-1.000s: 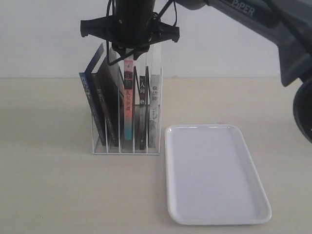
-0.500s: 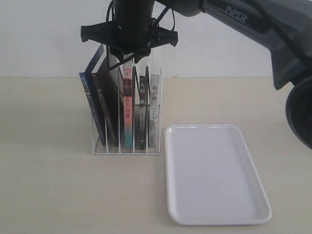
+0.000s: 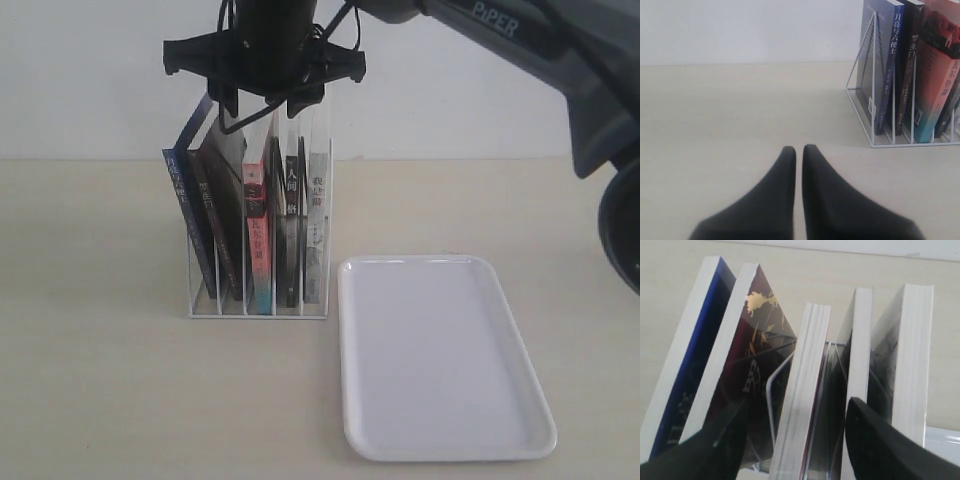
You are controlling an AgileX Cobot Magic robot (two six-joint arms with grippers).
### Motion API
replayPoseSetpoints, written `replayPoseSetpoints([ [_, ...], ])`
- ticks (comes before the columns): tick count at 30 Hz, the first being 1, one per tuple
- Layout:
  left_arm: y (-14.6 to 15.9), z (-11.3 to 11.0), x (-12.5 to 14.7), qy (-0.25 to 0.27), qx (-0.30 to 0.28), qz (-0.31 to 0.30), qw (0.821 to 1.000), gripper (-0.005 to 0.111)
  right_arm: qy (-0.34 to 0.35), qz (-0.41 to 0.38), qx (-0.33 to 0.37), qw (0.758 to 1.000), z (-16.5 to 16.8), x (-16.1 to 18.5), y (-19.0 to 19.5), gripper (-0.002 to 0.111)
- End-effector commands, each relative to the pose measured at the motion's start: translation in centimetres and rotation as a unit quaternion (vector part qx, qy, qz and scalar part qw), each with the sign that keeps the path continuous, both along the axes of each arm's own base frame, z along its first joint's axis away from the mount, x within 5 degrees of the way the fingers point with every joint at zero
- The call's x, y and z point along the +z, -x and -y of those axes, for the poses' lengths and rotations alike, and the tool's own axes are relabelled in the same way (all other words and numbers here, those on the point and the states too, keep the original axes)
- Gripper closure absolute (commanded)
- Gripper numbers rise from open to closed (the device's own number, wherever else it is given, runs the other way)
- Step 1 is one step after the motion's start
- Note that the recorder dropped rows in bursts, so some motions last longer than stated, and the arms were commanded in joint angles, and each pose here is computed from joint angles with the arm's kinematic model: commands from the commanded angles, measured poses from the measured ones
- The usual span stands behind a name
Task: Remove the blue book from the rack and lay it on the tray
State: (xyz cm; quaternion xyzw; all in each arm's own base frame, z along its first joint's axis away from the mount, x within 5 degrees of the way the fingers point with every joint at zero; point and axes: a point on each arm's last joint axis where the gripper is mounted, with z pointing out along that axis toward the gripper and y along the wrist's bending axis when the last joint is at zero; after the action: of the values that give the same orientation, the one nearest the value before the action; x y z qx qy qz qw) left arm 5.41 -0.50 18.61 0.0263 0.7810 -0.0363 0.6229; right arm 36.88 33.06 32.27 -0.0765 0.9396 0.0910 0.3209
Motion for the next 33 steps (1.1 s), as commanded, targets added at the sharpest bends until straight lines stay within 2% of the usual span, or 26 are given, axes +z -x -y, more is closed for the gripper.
replayPoseSetpoints([
  [1, 0.0, 0.0, -0.1, 0.003, 0.002, 0.0, 1.0, 0.103, -0.008, 0.027, 0.01, 1.0, 0.6, 2.6, 0.9, 0.053],
  [9, 0.0, 0.0, -0.1, 0.003, 0.002, 0.0, 1.0, 0.103, -0.011, 0.042, 0.037, 0.998, -0.4, 3.8, 2.5, 0.053],
  [15, 0.0, 0.0, -0.1, 0.003, 0.002, 0.0, 1.0, 0.103, -0.04, 0.067, 0.067, 0.995, -2.2, 4.4, 3.8, 0.053],
  [25, 0.0, 0.0, -0.1, 0.003, 0.002, 0.0, 1.0, 0.103, -0.066, 0.091, 0.08, 0.99, -2.9, 4.8, 3.8, 0.053],
  [30, 0.0, 0.0, -0.1, 0.003, 0.002, 0.0, 1.0, 0.103, -0.075, 0.097, 0.091, 0.988, -4.3, 3.7, 3.8, 0.053],
  [33, 0.0, 0.0, -0.1, 0.003, 0.002, 0.0, 1.0, 0.103, -0.081, 0.096, 0.097, 0.987, -5.7, 1.7, 3.3, 0.053],
])
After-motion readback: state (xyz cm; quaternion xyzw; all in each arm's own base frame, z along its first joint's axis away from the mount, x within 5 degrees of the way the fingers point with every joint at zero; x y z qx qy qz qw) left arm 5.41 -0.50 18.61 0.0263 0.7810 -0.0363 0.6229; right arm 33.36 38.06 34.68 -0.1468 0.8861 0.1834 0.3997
